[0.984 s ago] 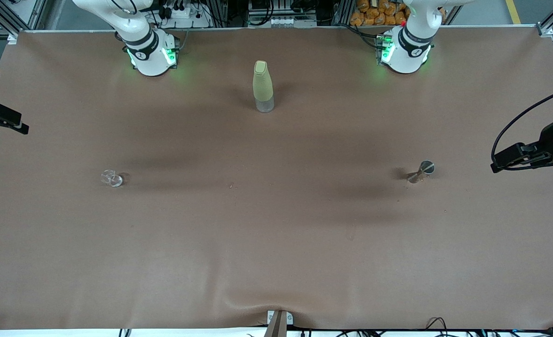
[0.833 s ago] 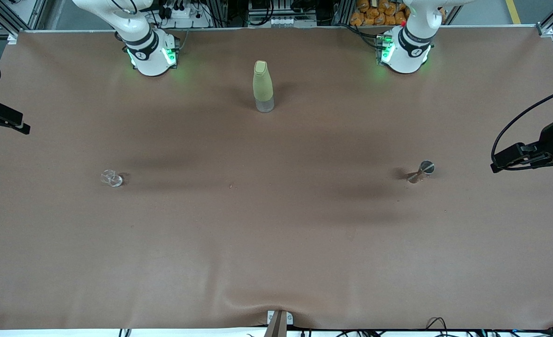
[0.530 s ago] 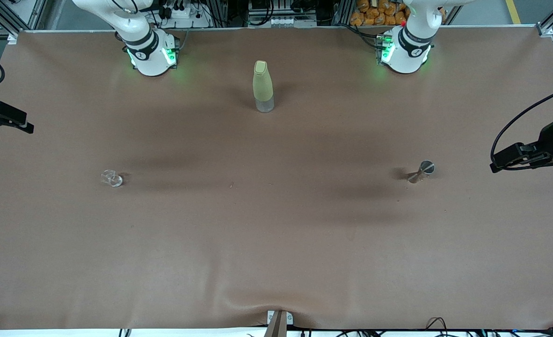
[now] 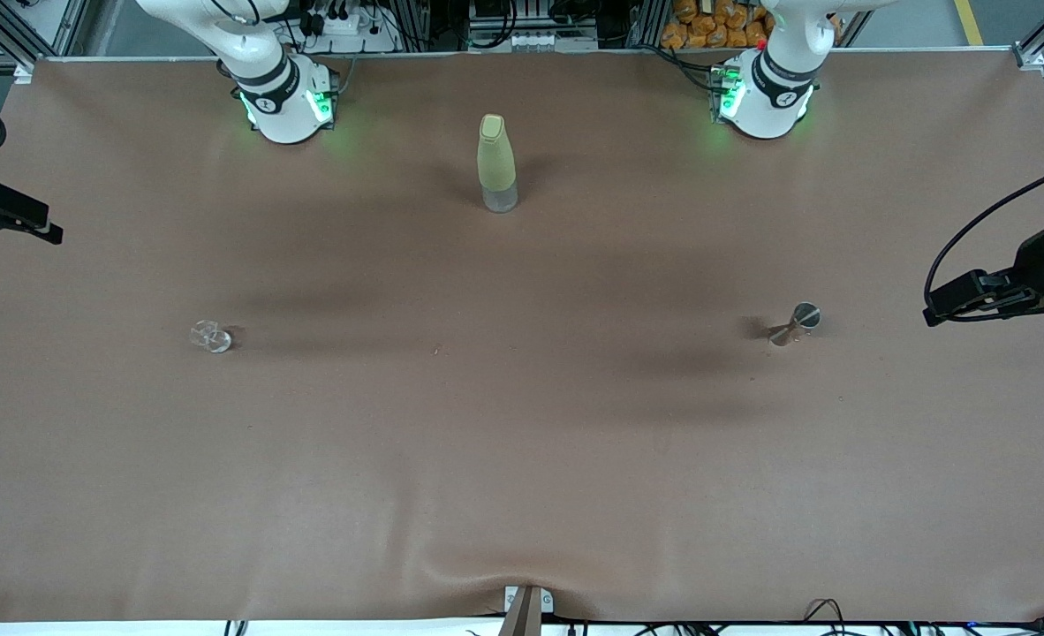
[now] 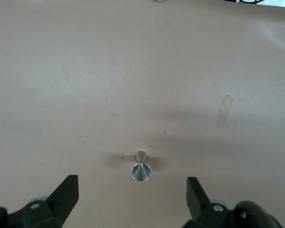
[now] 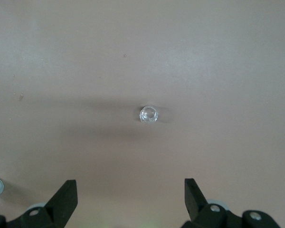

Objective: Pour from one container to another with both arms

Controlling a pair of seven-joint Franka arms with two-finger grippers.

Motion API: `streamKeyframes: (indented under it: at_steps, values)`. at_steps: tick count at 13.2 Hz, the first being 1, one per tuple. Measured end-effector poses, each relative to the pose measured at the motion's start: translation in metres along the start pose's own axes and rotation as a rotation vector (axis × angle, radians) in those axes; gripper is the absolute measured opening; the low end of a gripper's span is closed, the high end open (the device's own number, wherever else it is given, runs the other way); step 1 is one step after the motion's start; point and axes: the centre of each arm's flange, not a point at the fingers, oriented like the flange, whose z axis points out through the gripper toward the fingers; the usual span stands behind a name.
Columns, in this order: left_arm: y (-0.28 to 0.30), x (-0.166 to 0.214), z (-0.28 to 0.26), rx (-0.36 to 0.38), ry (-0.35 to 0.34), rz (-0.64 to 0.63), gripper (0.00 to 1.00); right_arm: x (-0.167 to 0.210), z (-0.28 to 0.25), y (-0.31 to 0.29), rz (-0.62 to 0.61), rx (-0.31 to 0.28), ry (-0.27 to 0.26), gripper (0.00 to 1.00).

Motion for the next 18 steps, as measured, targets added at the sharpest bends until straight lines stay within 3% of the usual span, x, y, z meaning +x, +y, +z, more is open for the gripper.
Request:
streamKeyframes:
  at_steps: [8, 14, 18]
  values:
    - [0.008, -0.001, 0.001, 0.008, 0.000, 0.017, 1.00, 0.001, 0.004, -0.009, -0.031, 0.003, -0.017, 1.00]
    - [0.015, -0.002, 0.001, 0.008, 0.000, 0.030, 1.00, -0.003, 0.011, 0.022, -0.205, 0.010, -0.009, 1.00]
    - [0.021, -0.003, 0.000, 0.005, 0.000, 0.040, 1.00, -0.003, 0.021, 0.051, -0.288, 0.054, 0.009, 1.00]
